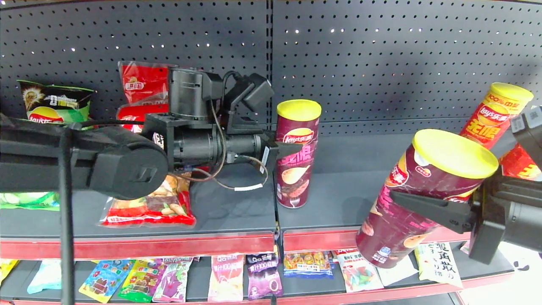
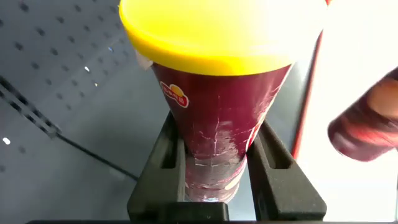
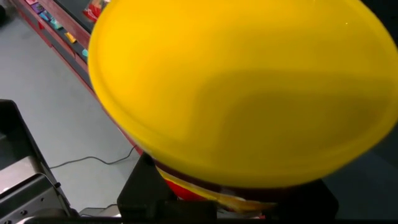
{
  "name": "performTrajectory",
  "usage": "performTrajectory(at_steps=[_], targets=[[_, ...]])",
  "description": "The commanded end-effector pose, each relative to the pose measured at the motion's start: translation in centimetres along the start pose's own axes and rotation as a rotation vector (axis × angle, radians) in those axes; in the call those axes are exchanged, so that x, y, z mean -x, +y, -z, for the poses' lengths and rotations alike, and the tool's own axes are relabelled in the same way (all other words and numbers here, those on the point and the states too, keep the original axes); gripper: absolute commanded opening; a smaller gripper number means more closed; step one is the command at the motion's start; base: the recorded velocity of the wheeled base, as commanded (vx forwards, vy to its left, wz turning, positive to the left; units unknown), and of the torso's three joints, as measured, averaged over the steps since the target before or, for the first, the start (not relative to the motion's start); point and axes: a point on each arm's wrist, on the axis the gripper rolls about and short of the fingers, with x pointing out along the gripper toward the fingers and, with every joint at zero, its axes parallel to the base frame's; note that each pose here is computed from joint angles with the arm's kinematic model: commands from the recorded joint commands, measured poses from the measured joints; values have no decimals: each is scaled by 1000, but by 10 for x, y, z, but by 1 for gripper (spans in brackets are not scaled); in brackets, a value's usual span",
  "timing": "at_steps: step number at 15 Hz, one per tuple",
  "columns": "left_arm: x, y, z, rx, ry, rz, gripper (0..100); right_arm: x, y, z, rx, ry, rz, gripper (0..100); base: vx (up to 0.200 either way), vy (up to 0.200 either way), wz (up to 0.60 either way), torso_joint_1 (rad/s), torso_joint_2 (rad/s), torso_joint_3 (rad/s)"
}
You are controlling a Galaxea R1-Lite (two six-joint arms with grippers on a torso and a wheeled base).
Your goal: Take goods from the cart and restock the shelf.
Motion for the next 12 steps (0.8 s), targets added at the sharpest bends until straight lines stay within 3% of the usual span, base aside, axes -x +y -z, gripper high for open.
performTrajectory(at_steps=[1, 4, 12], targets=[[14, -10, -2, -10, -4, 6, 0, 0, 0, 0, 0, 1, 1, 0, 0, 0, 0, 0, 0, 0], [12, -17, 7, -31, -37, 14, 0, 0, 0, 0, 1, -1, 1, 0, 0, 0, 0, 0, 0, 0], [9, -23, 10, -31, -25, 11, 0, 0, 0, -1, 2, -3, 1, 0, 0, 0, 0, 0, 0, 0]])
